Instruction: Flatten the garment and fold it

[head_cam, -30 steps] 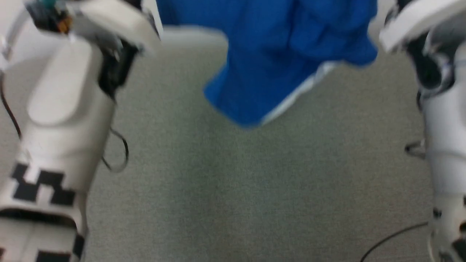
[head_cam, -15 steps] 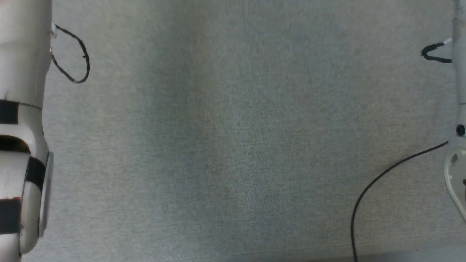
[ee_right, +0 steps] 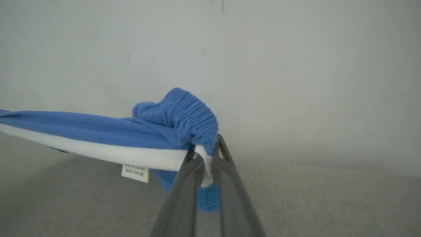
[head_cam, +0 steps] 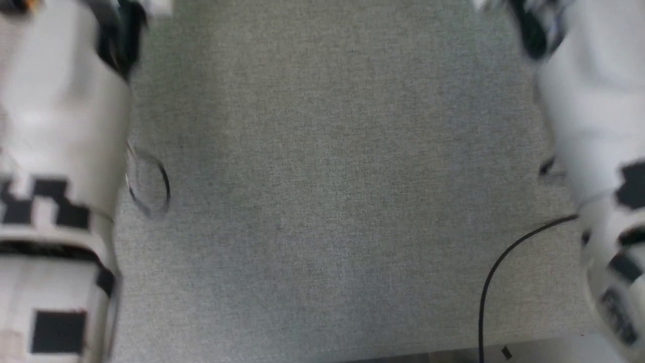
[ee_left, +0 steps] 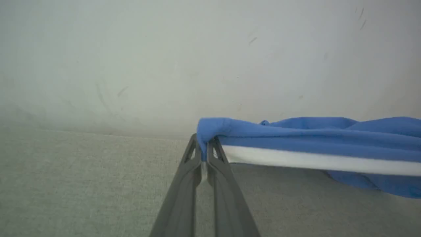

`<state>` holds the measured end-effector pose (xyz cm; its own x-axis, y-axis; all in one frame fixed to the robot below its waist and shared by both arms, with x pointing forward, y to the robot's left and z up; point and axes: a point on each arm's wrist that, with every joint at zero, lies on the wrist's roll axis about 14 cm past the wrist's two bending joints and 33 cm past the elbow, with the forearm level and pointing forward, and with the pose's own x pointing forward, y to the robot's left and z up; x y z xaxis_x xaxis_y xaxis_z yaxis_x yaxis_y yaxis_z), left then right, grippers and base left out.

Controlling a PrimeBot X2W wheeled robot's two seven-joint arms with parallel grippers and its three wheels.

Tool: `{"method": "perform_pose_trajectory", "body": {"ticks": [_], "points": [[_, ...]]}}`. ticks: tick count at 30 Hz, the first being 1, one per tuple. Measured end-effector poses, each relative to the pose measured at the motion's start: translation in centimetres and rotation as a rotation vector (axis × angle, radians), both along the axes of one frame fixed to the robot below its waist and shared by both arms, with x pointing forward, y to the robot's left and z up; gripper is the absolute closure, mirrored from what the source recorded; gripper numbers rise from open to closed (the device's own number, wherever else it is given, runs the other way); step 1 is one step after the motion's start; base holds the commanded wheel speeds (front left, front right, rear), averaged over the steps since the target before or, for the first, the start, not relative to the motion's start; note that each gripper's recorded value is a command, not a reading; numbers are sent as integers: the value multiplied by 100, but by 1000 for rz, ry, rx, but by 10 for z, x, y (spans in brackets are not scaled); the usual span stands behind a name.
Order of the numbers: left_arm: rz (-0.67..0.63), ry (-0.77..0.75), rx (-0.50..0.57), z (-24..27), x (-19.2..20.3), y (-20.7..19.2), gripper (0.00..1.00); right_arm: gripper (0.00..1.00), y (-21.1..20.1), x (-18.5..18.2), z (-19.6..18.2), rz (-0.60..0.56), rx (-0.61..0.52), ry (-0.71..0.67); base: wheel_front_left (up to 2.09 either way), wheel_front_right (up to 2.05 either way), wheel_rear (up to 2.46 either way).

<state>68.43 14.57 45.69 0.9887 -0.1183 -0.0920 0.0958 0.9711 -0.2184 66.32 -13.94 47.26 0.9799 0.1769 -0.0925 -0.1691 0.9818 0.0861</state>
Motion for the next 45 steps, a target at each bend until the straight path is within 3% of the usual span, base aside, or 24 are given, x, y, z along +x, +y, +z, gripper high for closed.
{"method": "perform_pose_trajectory", "body": {"ticks": [4, 7, 23, 29, 39, 45], "points": [[2, 91, -29, -37, -43, -3, 100, 100, 0, -46, -45, 7, 5, 117, 0, 0, 0], [6, 123, -36, -49, -80, 0, 100, 100, 4, -81, -57, 20, 20, 145, 0, 0, 0], [73, 46, -19, -14, -275, 23, 100, 100, 8, -268, -36, 34, 111, 99, 0, 0, 0], [98, 107, -29, -13, -337, 25, 100, 100, 2, -322, -36, -6, 132, 146, 0, 0, 0], [158, 239, -78, -17, -401, 35, 100, 100, 2, -375, -42, -13, 133, 247, 0, 0, 0], [121, 276, -90, -13, -387, 31, 100, 100, 2, -370, -42, -9, 162, 301, 0, 0, 0]]}}
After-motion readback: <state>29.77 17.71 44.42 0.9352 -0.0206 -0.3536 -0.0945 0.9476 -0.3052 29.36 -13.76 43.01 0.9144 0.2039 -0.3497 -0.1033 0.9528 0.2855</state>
